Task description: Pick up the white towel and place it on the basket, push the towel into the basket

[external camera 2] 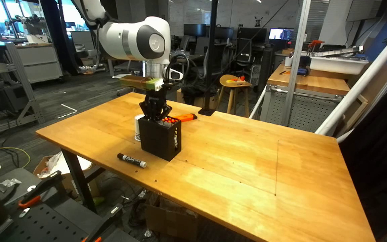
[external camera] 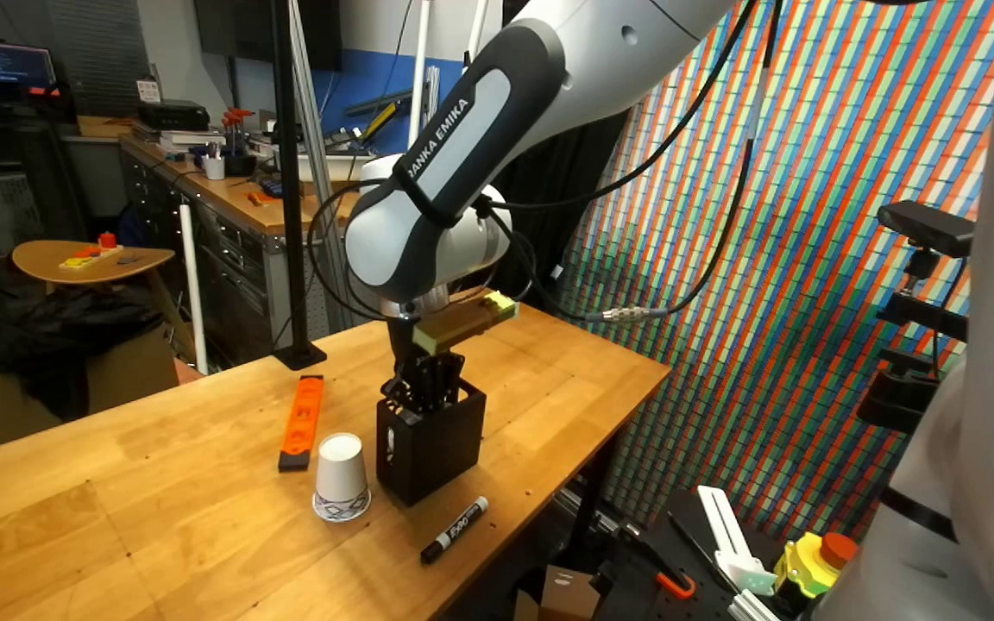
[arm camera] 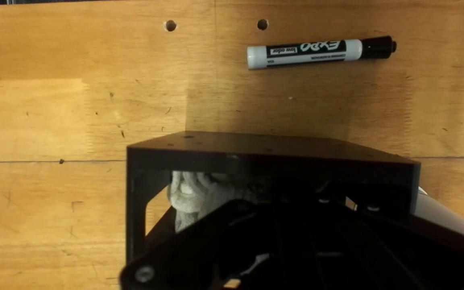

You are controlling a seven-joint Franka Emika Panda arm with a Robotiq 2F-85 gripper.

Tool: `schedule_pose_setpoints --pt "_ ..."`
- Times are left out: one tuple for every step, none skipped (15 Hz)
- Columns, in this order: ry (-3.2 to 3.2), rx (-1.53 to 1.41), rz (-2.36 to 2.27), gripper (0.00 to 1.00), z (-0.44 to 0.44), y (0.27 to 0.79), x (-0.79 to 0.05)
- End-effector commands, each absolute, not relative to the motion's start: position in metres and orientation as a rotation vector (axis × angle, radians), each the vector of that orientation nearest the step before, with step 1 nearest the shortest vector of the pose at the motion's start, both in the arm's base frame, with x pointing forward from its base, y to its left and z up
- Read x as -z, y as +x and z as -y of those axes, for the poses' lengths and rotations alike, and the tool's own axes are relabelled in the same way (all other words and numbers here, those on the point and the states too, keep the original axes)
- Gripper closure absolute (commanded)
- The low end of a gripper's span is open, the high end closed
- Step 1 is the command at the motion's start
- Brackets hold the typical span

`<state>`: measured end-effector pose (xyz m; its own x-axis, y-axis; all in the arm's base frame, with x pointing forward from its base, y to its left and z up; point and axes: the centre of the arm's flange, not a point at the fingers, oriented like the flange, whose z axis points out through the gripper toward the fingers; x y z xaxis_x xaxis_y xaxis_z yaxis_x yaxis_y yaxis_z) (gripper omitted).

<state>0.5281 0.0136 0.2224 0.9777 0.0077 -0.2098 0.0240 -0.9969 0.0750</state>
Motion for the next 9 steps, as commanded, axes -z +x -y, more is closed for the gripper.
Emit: schedule_pose_setpoints --pt "3.045 0.342 -0.006 0.94 -0.017 0.543 -0.228" --pt "3.044 0.346 -0.004 0.94 -0.016 0.543 -0.227" --pt "3.043 0.352 -0.003 0.93 -0.014 0.543 -0.225" --pt "3.044 0.355 0.0 0.93 -0.013 0.542 -0.223" --pt "3.043 0.36 0.003 0.93 -0.012 0.541 -0.22" --pt "3.041 0.367 0.006 0.94 -0.011 0.54 -0.217" --pt "3.04 0.374 0.009 0.94 -0.01 0.539 -0.214" --pt "3.039 0.383 0.012 0.94 -0.009 0.537 -0.211" --pt "3.038 0.392 0.016 0.94 -0.008 0.535 -0.206"
